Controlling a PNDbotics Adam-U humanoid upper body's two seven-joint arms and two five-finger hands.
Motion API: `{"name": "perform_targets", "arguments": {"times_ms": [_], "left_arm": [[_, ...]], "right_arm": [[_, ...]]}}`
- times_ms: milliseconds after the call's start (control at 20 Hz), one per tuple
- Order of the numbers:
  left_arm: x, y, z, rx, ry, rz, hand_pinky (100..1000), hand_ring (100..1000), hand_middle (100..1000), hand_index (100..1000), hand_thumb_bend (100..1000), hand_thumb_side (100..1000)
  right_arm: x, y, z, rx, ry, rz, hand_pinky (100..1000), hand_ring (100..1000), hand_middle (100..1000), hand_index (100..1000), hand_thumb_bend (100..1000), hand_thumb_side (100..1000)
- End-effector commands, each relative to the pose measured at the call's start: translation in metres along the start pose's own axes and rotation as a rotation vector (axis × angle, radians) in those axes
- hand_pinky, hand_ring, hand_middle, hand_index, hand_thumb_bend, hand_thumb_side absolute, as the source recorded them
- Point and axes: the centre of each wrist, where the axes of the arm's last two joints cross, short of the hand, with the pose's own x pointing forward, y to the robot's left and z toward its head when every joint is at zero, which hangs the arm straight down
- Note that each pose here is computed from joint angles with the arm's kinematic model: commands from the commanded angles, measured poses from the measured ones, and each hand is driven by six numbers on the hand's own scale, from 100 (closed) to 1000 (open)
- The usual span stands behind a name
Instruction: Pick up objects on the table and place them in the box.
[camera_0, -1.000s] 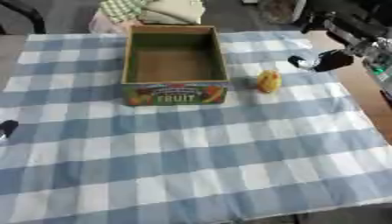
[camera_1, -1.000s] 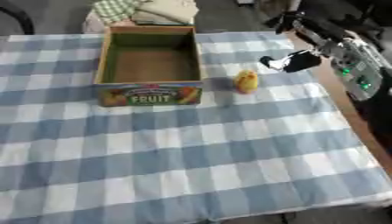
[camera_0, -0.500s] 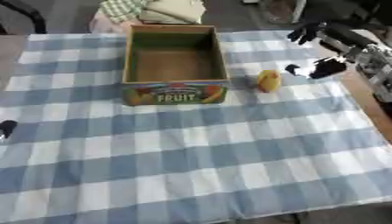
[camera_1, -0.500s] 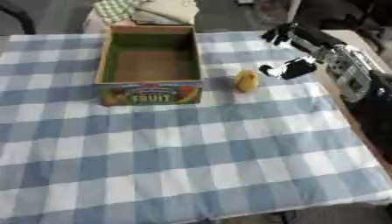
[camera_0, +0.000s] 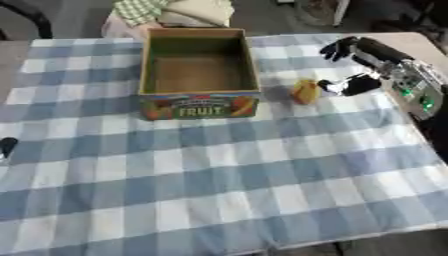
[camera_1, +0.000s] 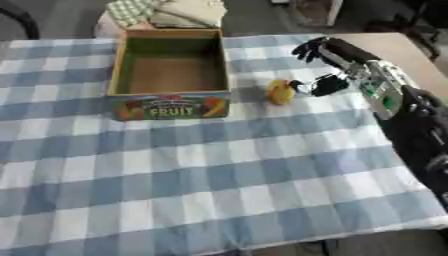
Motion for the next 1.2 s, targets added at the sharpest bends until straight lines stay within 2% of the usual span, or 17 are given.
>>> {"name": "perform_targets", "arguments": {"times_ms": [50, 900, 950, 1200], "left_arm": [[0.003, 0.006, -0.002, 0.007, -0.015, -0.009, 752, 558, 499, 629, 552, 172], [0.003, 0.005, -0.001, 0.003, -0.016, -0.004, 752, 558, 498, 629, 547, 171], [0.003, 0.004, -0.001, 0.002, -0.017, -0.004, 752, 558, 498, 629, 547, 171], [0.003, 0.004, -0.001, 0.001, -0.017, -0.003, 752, 558, 497, 629, 546, 172]], "right_arm": [[-0.003, -0.014, -0.001, -0.013, 0.007, 0.031, 768, 712, 695, 858, 351, 392], [0.0, 0.007, -0.009, 0.09, -0.014, 0.04, 769, 718, 697, 858, 351, 422], [0.001, 0.008, -0.01, 0.097, -0.015, 0.041, 769, 718, 696, 857, 371, 417], [0.001, 0.011, -0.01, 0.111, -0.016, 0.046, 766, 713, 671, 842, 349, 413]]}}
